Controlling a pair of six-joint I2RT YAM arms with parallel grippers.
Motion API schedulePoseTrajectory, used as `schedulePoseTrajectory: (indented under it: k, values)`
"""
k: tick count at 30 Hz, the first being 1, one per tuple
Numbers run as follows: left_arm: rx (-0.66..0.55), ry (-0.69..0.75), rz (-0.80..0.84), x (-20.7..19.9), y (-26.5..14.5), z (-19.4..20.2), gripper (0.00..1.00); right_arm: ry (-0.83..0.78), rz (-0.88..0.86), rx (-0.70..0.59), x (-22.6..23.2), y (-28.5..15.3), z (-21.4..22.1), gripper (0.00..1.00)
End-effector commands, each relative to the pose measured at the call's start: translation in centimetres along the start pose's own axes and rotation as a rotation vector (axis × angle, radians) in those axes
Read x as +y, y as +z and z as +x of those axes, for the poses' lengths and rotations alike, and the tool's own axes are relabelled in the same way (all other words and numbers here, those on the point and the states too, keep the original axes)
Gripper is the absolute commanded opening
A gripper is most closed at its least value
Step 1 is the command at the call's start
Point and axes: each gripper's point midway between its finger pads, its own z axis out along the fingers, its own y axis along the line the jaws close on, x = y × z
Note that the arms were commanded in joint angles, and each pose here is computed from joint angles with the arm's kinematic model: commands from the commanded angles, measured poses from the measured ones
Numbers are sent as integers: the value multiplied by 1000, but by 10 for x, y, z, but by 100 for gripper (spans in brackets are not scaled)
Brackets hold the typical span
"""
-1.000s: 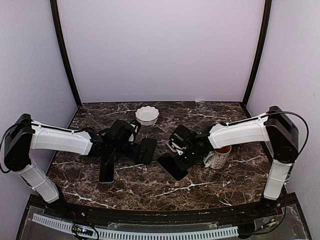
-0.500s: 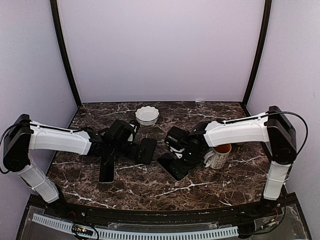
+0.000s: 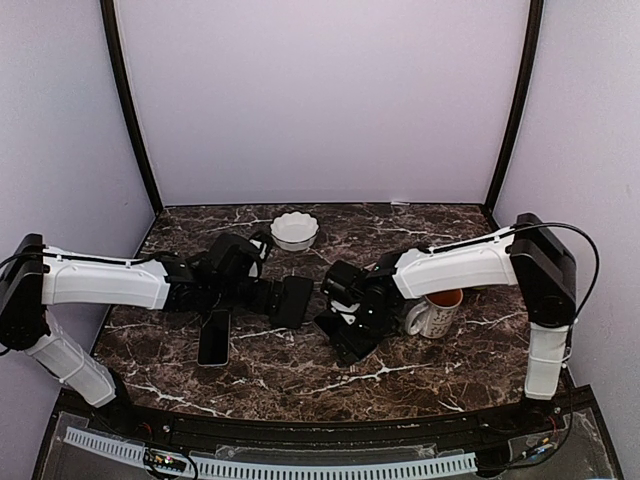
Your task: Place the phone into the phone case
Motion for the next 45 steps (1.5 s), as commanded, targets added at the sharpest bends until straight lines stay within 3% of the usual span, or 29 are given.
schedulePoseTrajectory:
  k: [1,9,12,15,19,23,27,33,35,37,38,40,43,45]
  values:
    - [4,13,-16,5,-6,5,89,-8,67,54,-11,19,17,91]
    - [-9,6,16,-1,-8,-1,89,-22,50,-30,0,4,7,50]
    - [-24,-12,78,-12,-12,-6,89,-15,36,-150,9,-18,-14,38]
    - [-64,-40,204,-31,-24,-16,90,21,5,-357,17,-63,-46,23]
    - [-253,-120,488,-69,-67,-56,93,66,-81,-675,30,-140,-81,20]
    - [-371,-180,642,-83,-105,-82,94,85,-64,-876,33,-193,-92,19]
    - [-438,-230,679,-83,-120,-99,93,60,-36,-969,42,-221,-91,17]
    - [-506,-224,766,-92,-138,-112,83,14,-17,-1009,52,-237,-86,17]
    - [-521,-229,761,-91,-139,-114,72,2,-10,-1019,54,-240,-84,16]
    - [-529,-229,750,-89,-138,-116,45,-3,-8,-1022,55,-241,-83,16]
    - [-531,-229,748,-89,-139,-116,25,-7,-6,-1018,55,-241,-82,16]
    - [-521,-221,752,-90,-139,-114,4,-12,-2,-1013,54,-240,-81,16]
    - [-498,-206,753,-91,-137,-108,0,-28,3,-1009,53,-238,-78,19]
    - [-480,-192,747,-90,-134,-102,0,-59,-14,-1002,57,-237,-76,32]
